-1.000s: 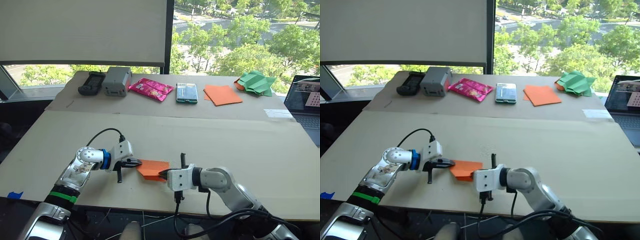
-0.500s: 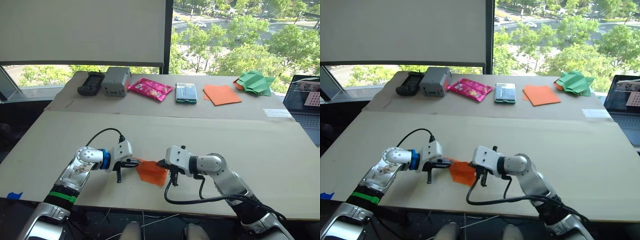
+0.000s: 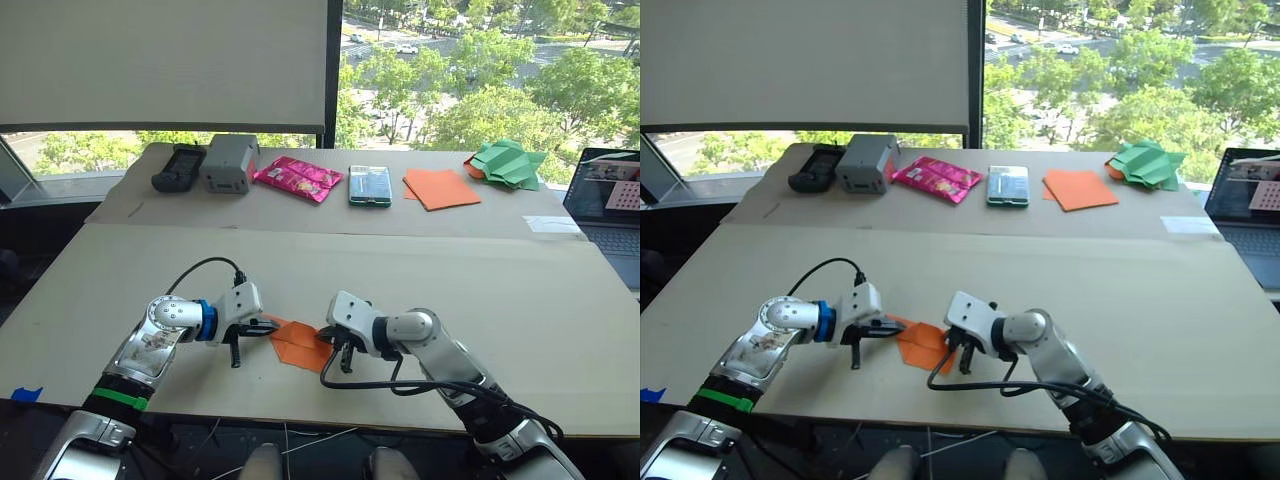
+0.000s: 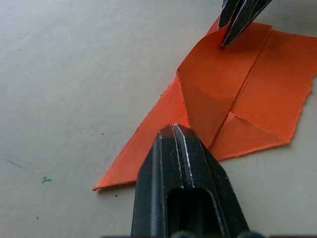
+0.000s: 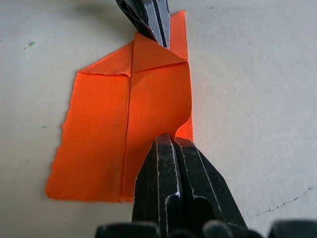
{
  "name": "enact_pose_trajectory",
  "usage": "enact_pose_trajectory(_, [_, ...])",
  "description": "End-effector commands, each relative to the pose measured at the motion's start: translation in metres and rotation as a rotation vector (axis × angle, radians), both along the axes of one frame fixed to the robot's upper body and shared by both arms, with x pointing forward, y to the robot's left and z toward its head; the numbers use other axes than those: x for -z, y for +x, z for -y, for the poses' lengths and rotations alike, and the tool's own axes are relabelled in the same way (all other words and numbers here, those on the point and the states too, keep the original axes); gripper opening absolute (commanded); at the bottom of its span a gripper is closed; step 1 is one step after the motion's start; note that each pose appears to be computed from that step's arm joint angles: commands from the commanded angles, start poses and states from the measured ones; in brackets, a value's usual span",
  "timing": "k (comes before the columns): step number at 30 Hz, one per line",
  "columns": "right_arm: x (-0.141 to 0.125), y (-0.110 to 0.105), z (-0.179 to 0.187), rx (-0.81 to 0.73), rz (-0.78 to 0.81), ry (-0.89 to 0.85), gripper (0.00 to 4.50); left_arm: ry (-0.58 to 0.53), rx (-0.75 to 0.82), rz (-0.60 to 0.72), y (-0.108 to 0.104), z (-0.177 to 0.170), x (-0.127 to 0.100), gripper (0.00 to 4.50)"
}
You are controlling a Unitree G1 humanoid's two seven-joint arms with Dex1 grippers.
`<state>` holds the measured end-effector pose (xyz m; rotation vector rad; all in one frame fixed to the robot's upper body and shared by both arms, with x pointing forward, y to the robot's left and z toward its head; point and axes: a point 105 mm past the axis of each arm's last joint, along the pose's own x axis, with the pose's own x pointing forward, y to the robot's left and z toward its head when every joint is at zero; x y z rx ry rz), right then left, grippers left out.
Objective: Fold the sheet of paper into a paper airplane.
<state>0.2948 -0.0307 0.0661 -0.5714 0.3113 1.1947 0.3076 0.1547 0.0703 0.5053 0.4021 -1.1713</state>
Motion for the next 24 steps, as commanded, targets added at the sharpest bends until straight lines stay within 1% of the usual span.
enact_pose_trajectory(1, [0.013,-0.002,0.002,0.014,-0.039,-0.032,0.02,-0.064,0.004,0.047,0.0,-0.001,-0.037,0.0])
enact_pose_trajectory(3, [0.014,-0.002,0.002,0.016,-0.04,-0.033,0.02,-0.099,0.026,0.044,-0.004,0.004,-0.047,0.0])
enact_pose_trajectory(4, [0.015,-0.002,0.002,0.015,-0.04,-0.039,0.02,-0.111,0.05,0.025,-0.009,0.008,-0.047,0.0])
enact_pose_trajectory(6, [0.016,-0.003,0.003,0.016,-0.039,-0.047,0.02,-0.112,0.087,-0.015,-0.018,0.013,-0.041,0.0])
enact_pose_trajectory(8, [0.017,-0.004,0.002,0.017,-0.038,-0.05,0.02,-0.109,0.089,-0.032,-0.021,0.015,-0.036,0.0])
enact_pose_trajectory(10, [0.017,-0.004,0.002,0.018,-0.036,-0.054,0.02,-0.104,0.078,-0.051,-0.019,0.015,-0.026,0.0])
enact_pose_trajectory(13, [0.017,-0.005,0.002,0.019,-0.035,-0.055,0.02,-0.061,0.069,-0.047,-0.015,0.012,-0.015,0.0])
enact_pose_trajectory(18, [0.014,-0.009,0.001,-0.002,-0.028,-0.055,0.02,-0.042,0.061,-0.038,-0.007,0.015,-0.004,0.0])
enact_pose_trajectory(21, [0.012,-0.007,0.001,0.012,-0.022,-0.053,0.02,-0.028,0.061,-0.045,-0.005,0.016,0.006,0.0])
enact_pose_trajectory(24, [0.009,-0.007,0.0,0.018,-0.018,-0.048,0.9,-0.029,0.057,-0.059,-0.003,0.016,0.012,0.0])
